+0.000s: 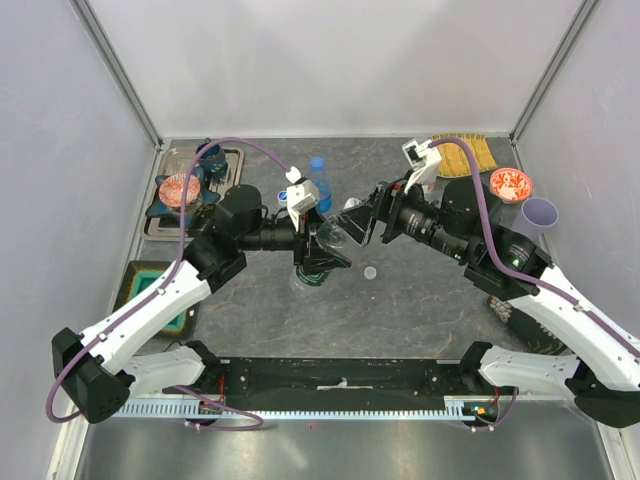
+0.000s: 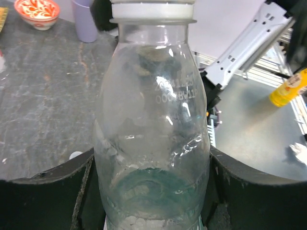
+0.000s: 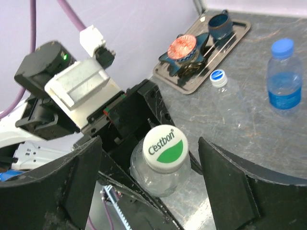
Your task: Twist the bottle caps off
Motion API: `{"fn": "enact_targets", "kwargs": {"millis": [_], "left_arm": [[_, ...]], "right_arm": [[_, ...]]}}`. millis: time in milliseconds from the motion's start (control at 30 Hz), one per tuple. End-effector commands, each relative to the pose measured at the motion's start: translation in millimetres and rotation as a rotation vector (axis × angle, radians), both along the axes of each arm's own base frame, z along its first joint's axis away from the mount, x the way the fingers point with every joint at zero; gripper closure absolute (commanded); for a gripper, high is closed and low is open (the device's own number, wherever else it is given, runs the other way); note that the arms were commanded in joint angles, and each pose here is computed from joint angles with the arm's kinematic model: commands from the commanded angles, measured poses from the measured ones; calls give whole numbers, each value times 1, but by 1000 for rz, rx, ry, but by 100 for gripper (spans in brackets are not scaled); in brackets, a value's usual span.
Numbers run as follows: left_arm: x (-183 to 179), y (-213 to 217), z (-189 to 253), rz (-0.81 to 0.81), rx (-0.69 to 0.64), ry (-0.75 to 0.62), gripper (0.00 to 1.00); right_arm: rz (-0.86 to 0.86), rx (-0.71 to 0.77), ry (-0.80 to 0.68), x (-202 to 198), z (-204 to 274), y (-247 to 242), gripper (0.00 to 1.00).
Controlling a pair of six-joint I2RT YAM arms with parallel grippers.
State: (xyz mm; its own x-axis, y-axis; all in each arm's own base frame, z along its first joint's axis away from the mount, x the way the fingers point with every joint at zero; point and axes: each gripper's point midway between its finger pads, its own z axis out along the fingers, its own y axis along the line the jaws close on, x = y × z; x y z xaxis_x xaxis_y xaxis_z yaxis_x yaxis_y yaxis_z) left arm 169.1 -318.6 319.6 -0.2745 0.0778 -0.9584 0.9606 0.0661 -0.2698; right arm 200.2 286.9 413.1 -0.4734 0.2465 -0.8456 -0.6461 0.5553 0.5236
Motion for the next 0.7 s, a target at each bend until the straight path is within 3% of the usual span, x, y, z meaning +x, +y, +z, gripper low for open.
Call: {"fn": "enact_targets", "kwargs": {"millis": [0,300,667], "left_arm": [[18,-1,12,164,12,-155,57],[44,-5,11,464,105,-330,61],[50,-4,11,521,109,-339,65]], "right_arm": [[-134,64,-62,11,38,-24,11],[-332,78,13,32,28,-47,17],[-336,58,34,33,18,-45,26]]}}
